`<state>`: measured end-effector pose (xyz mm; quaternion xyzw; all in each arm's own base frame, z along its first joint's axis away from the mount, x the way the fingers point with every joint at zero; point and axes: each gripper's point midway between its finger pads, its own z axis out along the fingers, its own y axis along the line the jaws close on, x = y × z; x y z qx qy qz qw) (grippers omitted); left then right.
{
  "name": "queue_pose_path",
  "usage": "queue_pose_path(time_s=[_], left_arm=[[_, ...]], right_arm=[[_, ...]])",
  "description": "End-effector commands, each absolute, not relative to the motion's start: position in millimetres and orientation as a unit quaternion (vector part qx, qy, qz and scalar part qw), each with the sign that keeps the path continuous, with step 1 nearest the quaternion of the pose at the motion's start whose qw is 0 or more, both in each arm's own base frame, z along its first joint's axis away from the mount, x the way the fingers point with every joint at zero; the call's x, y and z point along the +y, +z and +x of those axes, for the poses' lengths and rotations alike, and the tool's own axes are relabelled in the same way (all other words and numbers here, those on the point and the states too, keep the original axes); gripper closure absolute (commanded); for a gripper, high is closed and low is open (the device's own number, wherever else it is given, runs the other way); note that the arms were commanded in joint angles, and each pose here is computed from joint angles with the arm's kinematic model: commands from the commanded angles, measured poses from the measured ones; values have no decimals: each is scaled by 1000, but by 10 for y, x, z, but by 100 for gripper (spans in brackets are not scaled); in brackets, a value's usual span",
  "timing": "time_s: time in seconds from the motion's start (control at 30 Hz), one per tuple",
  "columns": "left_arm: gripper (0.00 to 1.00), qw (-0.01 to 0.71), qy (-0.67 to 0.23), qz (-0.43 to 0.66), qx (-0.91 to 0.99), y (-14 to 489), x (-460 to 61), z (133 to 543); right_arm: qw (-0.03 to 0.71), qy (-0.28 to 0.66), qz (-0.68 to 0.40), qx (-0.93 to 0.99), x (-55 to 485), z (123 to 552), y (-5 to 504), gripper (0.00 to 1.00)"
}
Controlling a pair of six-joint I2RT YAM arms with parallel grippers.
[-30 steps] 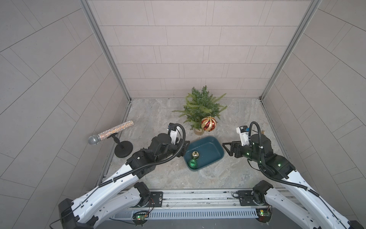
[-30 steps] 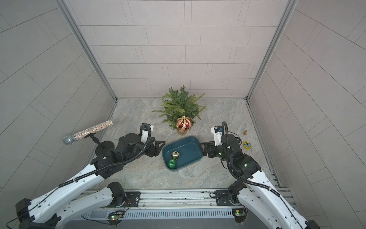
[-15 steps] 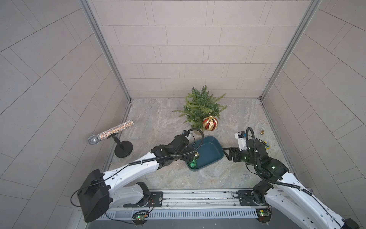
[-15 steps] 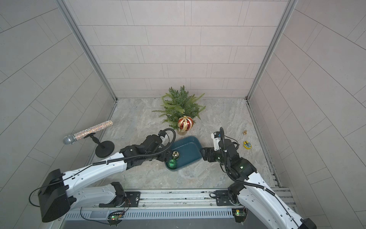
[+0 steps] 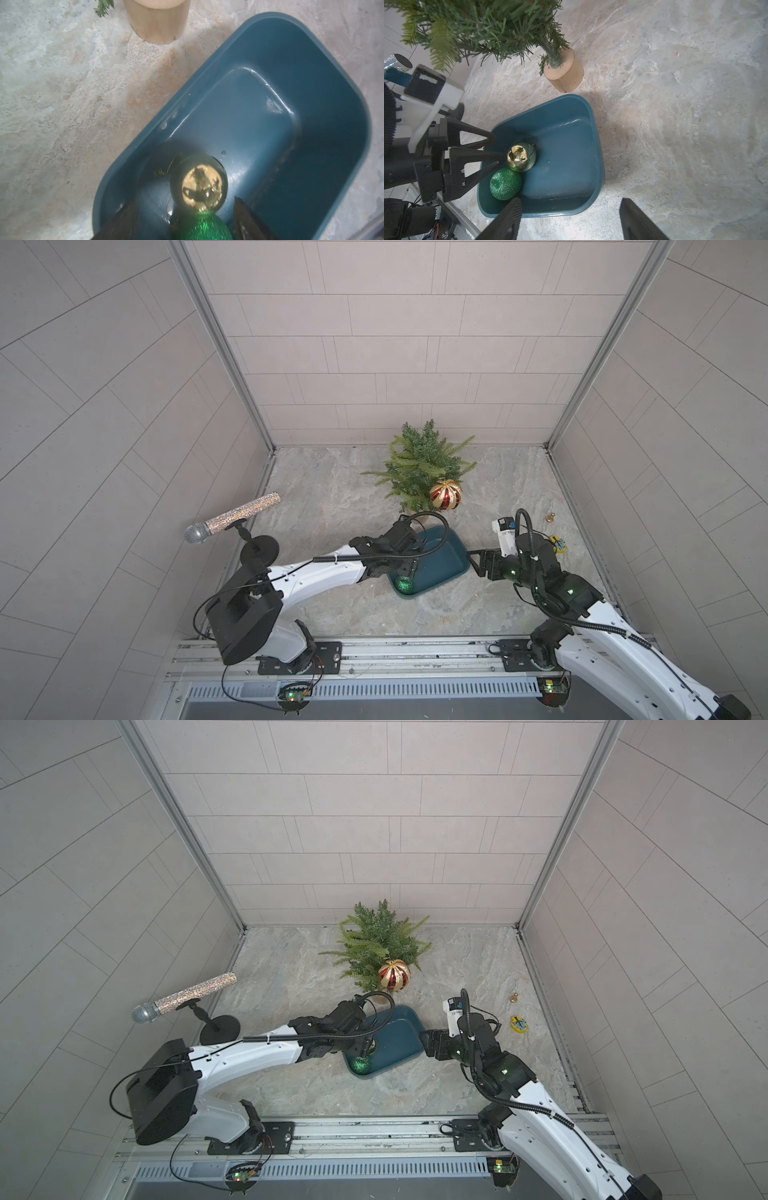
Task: Decorate the small christmas tree with ornaments
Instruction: Pick up an ornament from the container.
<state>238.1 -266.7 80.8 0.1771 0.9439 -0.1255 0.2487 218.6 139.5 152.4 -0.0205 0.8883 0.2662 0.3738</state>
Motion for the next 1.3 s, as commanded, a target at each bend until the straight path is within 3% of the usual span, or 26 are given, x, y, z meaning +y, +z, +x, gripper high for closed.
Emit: queue_pose_path(time_s=[0.0, 0.3, 0.93, 1.17, 1.27], left_arm=[[24, 267, -119, 179, 940, 820, -2755, 2479], [28, 249, -94, 183, 947, 636, -2823, 2547], [23, 213, -79, 197, 954, 469, -2767, 2410], [37, 203, -81, 203, 954, 431, -2802, 2401], [36, 202, -80, 206, 954, 428, -2803, 2397]], right_arm=[[384, 261, -15, 886, 1370, 2205, 1537, 22], [385, 256, -16, 886, 1354, 2203, 1525, 22], [386, 258, -18, 886, 1371, 2221, 1528, 23], [386, 260, -19, 885, 1382, 2231, 1538, 23], [388, 260, -20, 884, 1382, 2233, 1551, 23]])
